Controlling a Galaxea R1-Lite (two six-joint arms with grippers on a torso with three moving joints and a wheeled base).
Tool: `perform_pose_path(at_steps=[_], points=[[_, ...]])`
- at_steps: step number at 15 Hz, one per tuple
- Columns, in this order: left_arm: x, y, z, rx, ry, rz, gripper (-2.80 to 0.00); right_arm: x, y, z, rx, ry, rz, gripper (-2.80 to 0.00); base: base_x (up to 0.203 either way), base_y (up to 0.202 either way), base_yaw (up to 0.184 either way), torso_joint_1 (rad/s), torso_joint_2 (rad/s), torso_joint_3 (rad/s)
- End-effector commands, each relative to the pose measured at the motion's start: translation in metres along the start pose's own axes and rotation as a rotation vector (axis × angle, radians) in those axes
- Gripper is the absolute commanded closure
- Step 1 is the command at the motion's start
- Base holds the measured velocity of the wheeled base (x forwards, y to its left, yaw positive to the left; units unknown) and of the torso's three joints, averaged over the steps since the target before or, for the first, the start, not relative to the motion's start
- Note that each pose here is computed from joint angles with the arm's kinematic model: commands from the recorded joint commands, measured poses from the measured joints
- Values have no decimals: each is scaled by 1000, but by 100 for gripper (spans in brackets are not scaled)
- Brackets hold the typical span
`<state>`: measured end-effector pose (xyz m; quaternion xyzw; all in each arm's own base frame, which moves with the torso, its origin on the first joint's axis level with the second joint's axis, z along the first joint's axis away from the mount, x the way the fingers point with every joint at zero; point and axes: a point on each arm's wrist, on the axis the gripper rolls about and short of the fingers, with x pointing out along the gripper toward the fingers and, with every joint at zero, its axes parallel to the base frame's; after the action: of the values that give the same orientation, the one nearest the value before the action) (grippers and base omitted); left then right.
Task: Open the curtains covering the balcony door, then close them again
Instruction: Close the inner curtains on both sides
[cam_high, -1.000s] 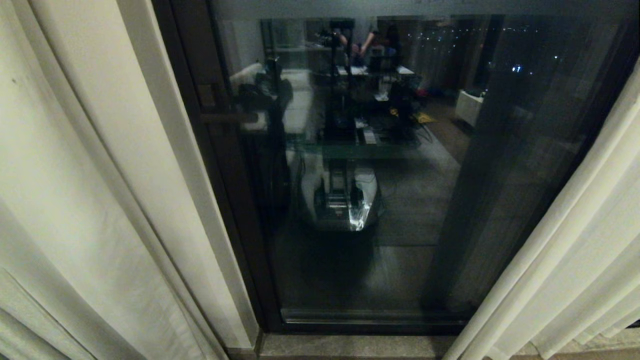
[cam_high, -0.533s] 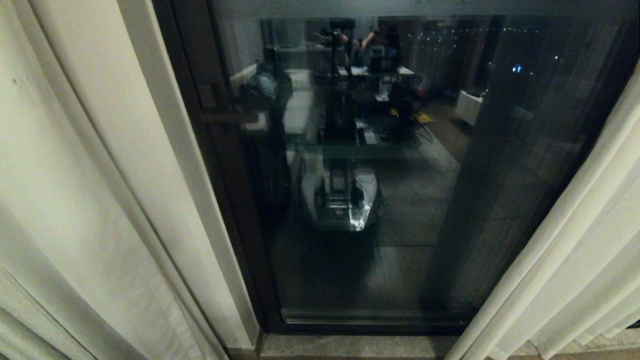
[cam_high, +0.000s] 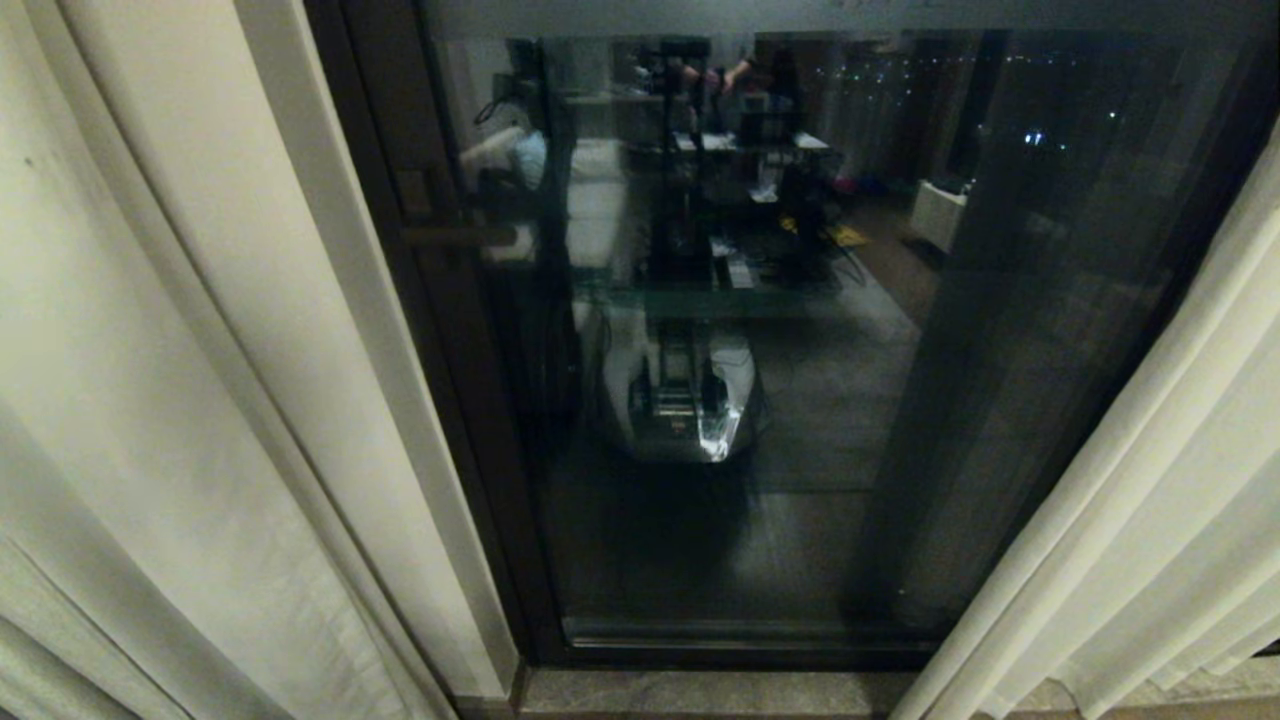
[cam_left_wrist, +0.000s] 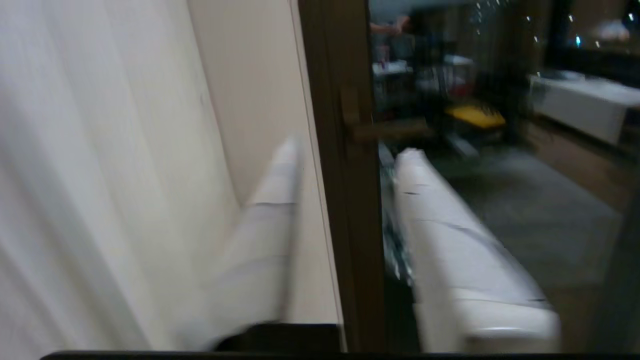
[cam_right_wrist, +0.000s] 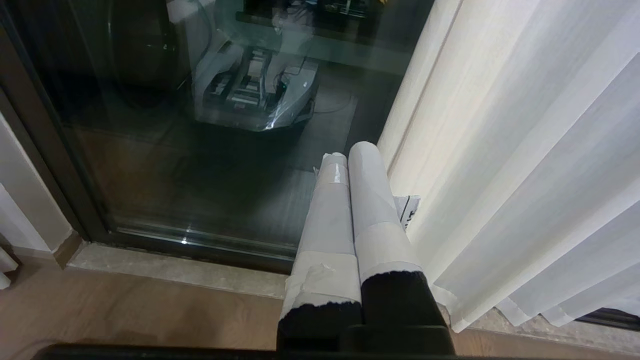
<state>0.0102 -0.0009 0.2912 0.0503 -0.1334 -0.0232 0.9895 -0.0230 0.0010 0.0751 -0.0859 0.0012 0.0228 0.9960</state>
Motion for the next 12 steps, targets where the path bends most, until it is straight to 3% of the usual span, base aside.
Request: perform_pose_path(at_steps=[1,7,12], points=[[41,2,10,-4,50,10,-280,0,0,0,-1,1,1,0,0,0,0,0,0,0],[102,13,57,-1,-29,182,-280,0,0,0,-1,1,1,0,0,0,0,0,0,0],[135,26,55,39,-20,343,-280,0,0,0,-1,1,1,0,0,0,0,0,0,0]])
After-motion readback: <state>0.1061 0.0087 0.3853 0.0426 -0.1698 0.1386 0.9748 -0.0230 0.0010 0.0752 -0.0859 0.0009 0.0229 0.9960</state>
